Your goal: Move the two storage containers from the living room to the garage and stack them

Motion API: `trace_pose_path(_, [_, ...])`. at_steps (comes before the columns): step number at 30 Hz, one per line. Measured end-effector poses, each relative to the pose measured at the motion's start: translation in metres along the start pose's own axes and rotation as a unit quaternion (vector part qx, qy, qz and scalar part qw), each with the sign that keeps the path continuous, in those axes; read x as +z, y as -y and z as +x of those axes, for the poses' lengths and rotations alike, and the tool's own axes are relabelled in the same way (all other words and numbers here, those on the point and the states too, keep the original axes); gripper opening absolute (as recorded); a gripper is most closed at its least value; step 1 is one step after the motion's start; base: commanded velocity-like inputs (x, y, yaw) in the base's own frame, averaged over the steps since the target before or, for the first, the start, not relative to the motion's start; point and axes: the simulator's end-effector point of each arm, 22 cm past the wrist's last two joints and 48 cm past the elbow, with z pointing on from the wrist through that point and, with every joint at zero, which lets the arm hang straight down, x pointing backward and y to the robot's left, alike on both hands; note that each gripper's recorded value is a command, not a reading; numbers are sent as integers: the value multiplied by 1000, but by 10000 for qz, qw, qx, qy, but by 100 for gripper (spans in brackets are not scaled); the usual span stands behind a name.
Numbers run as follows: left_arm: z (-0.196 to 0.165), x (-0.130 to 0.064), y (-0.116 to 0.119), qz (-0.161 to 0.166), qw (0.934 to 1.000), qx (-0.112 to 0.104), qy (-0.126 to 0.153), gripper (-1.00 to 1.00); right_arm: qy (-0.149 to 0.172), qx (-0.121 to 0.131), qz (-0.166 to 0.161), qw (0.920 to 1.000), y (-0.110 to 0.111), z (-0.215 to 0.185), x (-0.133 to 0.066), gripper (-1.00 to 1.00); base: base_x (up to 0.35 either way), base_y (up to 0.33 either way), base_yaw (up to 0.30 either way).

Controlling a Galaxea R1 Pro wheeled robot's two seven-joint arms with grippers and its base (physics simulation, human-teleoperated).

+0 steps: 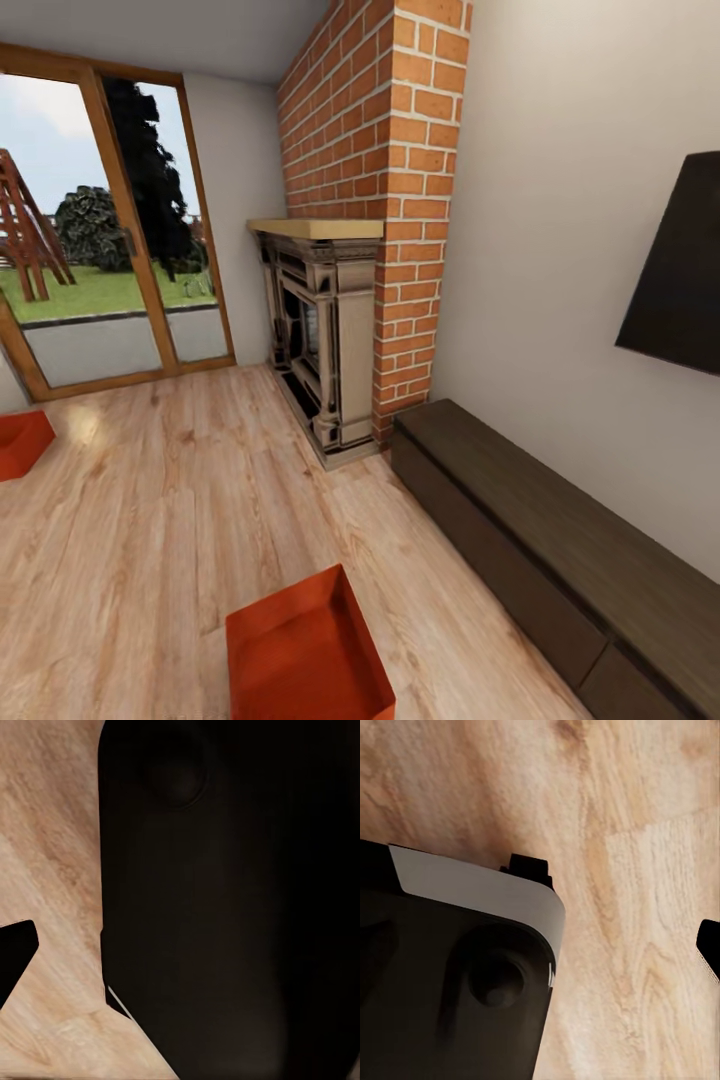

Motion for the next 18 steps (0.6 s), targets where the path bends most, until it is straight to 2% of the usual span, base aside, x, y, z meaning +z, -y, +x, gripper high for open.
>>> trace_pose_path(12, [0,0,0,-1,10000,-1,0,100,4,0,7,10000,1,0,0,100,0,0,268])
trace_pose_path(18, [0,0,-1,-4,10000,1,2,100,-1,1,6,10000,1,0,0,100,131,-31,82])
